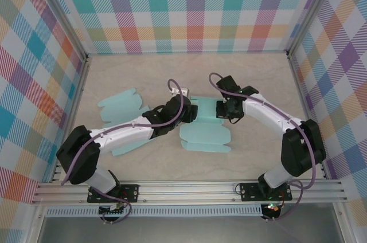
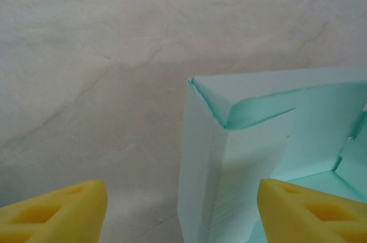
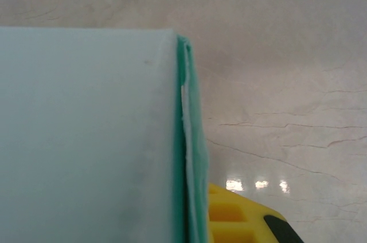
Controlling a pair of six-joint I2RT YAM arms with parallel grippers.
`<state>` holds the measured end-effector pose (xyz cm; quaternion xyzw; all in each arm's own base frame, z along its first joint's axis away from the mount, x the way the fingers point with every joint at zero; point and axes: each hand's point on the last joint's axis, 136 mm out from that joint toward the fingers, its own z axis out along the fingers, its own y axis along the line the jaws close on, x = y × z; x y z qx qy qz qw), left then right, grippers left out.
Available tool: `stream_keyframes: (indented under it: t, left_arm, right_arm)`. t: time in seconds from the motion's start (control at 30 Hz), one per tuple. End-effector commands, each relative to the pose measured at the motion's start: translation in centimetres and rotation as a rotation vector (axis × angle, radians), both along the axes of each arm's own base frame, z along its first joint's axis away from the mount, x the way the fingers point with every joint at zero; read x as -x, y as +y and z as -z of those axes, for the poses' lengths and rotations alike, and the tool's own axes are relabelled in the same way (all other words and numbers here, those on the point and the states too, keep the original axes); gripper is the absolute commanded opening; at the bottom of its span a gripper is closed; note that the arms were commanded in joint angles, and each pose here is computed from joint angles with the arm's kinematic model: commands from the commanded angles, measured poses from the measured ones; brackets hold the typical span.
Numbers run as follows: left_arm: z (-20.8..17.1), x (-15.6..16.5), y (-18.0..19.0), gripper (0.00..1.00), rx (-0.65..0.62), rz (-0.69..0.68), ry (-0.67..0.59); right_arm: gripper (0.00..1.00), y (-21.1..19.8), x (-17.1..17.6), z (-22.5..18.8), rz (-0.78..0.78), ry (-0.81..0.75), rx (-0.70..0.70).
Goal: Fold the paper box
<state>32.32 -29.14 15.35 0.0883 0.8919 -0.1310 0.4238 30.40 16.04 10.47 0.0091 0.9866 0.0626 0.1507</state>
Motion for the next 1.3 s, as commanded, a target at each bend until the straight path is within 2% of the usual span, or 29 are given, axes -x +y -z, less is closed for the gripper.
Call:
stream_keyframes:
  t: [0.0, 0.1, 0.23, 0.8, 1.03, 1.17, 1.27]
  left_arm:
    - [1.3, 0.1, 1.1, 0.65, -0.056, -0.053, 0.037]
    - [2.2, 0.1, 1.6, 0.60, -0.087, -0.071, 0.049]
    - [2.9, -0.1, 2.1, 0.45, -0.115, -0.096, 0.047]
    - [7.7, -0.2, 1.6, 0.43, -0.218, -0.086, 0.141]
    - [9.4, -0.6, 3.1, 0.13, -0.350, -0.147, 0.174]
    - [9.7, -1.0, 3.7, 0.02, -0.428, -0.162, 0.179]
    - [10.0, -1.0, 4.0, 0.01, -0.486, -0.152, 0.191]
  right_arm:
    - [0.00, 0.6, 0.7, 0.5, -0.023, 0.072, -0.016]
    - [0.00, 1.0, 1.0, 1.0, -0.028, 0.108, -0.029]
    - [0.00, 1.7, 1.3, 1.8, -0.034, 0.158, -0.051]
    - [0.00, 3.2, 1.9, 4.6, -0.042, 0.289, -0.089]
    - [0.04, 3.7, 1.7, 5.7, -0.048, 0.324, -0.090]
    - [0.13, 4.4, 1.5, 5.4, -0.066, 0.332, -0.118]
    - [0.21, 4.7, 0.9, 4.4, -0.073, 0.317, -0.147]
